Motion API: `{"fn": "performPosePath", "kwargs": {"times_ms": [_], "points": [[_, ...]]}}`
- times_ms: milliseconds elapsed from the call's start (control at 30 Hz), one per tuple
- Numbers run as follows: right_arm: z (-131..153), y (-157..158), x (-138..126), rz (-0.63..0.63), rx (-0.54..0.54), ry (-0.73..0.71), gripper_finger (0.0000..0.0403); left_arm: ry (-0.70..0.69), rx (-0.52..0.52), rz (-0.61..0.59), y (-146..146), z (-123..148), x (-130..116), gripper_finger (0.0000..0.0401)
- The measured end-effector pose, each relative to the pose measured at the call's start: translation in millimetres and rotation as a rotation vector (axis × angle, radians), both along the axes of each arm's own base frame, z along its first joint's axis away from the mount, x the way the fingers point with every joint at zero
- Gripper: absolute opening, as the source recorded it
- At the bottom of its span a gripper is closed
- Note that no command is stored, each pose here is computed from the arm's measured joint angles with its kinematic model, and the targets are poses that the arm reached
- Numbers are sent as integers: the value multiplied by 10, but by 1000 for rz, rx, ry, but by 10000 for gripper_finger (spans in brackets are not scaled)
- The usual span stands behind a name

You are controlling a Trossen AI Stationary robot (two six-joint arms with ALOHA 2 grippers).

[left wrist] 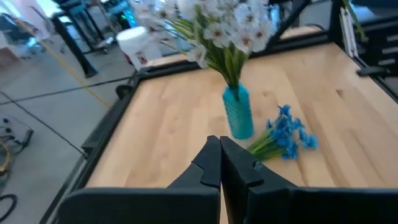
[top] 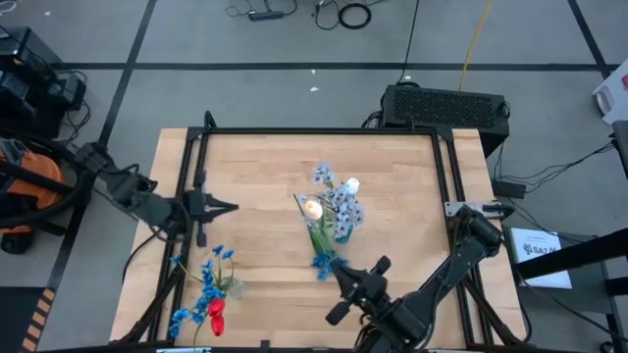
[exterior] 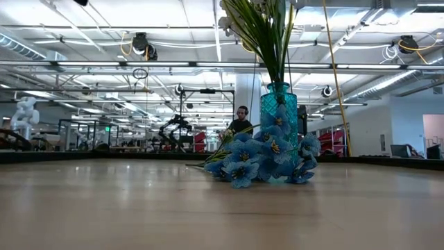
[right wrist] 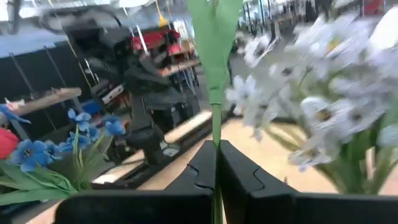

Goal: Sort flowers into vase by color
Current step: Put the pink flower into the blue flower vase

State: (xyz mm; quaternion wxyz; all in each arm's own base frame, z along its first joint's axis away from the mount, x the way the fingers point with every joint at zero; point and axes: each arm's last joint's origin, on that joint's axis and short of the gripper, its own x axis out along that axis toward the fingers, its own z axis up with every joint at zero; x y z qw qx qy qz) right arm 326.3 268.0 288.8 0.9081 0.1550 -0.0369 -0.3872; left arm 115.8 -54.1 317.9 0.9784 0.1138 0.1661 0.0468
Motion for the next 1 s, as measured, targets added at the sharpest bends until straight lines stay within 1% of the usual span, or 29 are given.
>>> {"fn": "performPosePath", "kwargs": {"times_ms": [100, 167, 200, 267, 300, 367, 433, 500, 567, 700, 767, 867, 1000], "points": [[30, -39, 247, 45, 94, 85, 0, 32, 15, -27, 38, -19, 108, 0], [84, -83, 460, 139, 156, 139, 0, 52, 24, -46, 72, -33, 165, 0], [128, -111, 565, 200, 170, 153, 0, 62, 25, -61, 90, -38, 189, 0], [227, -173, 732, 304, 159, 152, 0, 76, 17, -96, 126, -45, 220, 0], [282, -204, 791, 324, 137, 132, 0, 83, 11, -118, 144, -48, 228, 0], [386, -258, 868, 312, 76, 85, 0, 93, 7, -161, 180, -50, 241, 0], [468, -283, 901, 297, 20, 60, 0, 98, 9, -201, 219, -48, 245, 0], [499, -286, 915, 298, -4, 53, 0, 99, 8, -238, 257, -45, 253, 0], [443, -266, 947, 303, -4, 54, 0, 102, -3, -286, 298, -48, 269, 0], [267, -134, 969, 316, 10, 59, 0, 115, -67, -396, 385, -73, 348, 0], [256, -24, 922, 327, 8, 42, 0, 120, -107, -437, 432, -94, 418, 0], [259, 118, 827, 339, 3, 36, 0, 140, -156, -464, 510, -148, 551, 0], [85, 192, 756, 331, 24, 42, 0, 150, -207, -476, 594, -241, 783, 0]]}}
